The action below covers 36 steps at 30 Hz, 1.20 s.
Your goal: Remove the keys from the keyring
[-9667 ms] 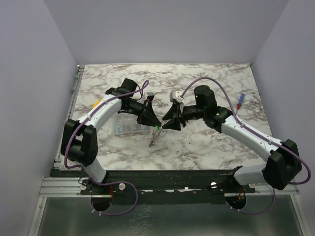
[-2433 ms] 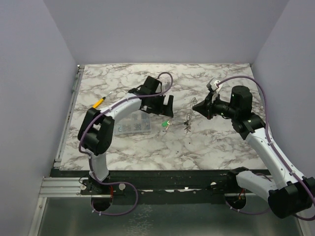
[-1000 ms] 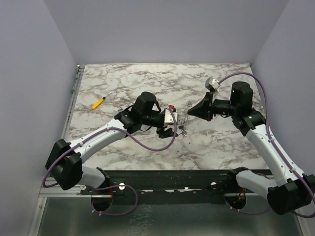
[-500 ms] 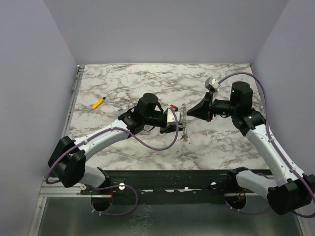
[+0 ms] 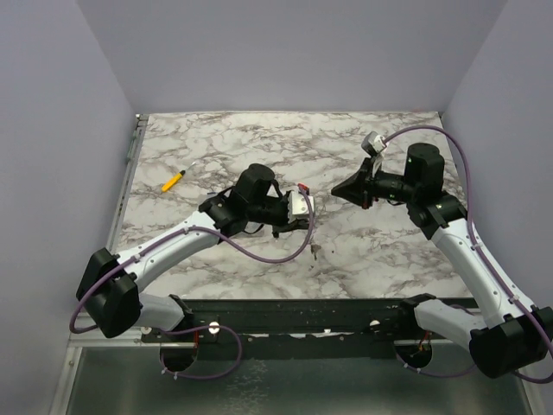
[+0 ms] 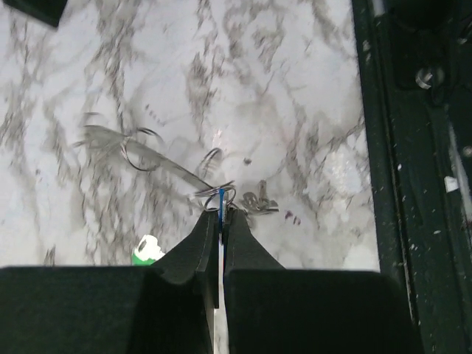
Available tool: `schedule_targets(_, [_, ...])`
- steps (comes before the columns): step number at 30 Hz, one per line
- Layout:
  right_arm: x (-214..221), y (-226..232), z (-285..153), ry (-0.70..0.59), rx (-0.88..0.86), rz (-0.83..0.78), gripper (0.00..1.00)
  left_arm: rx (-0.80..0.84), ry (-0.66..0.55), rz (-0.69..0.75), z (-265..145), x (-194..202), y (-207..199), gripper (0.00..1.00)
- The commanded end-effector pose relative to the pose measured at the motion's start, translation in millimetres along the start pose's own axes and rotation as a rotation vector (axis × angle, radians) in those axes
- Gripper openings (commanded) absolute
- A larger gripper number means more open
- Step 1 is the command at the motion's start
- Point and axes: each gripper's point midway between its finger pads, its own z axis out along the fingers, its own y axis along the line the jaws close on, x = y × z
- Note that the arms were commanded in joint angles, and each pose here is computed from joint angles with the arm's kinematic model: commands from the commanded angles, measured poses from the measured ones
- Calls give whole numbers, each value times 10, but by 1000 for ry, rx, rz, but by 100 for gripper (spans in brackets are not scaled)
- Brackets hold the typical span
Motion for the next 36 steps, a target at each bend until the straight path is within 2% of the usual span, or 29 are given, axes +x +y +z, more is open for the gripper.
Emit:
schedule_targets(1, [43,-186,-22,5,98,-28,1,-106,182,53,-318,104,127,0])
schedule_targets(8, [444,-16,24,55,-15,17,2,-178,312,177,-435,66,421,0])
schedule_targets(11, [481,108,18,49,-83,11,30,-178,324,228,-417,-21,474,0])
schedule_targets(16, [445,173,12,45,-125,-7,53,-184,330,218,-383,-205,541,0])
schedule_targets(21, [301,144,-22,33,-90,-34,74,-237,318,99,-347,-380,663,0])
schedule_targets(24, [241,101,-41,28,-57,-61,77,-236,301,28,-316,-459,658,0])
schedule_targets(28, [225,110,-37,23,-77,-110,77,-121,279,-24,-275,-529,449,0])
schedule_targets(32, [191,174,-30,13,-128,-143,77,-76,272,-36,-280,-549,344,0])
schedule_targets(36, [183,284,12,-22,-207,-106,77,-25,229,-64,-267,-637,229,0])
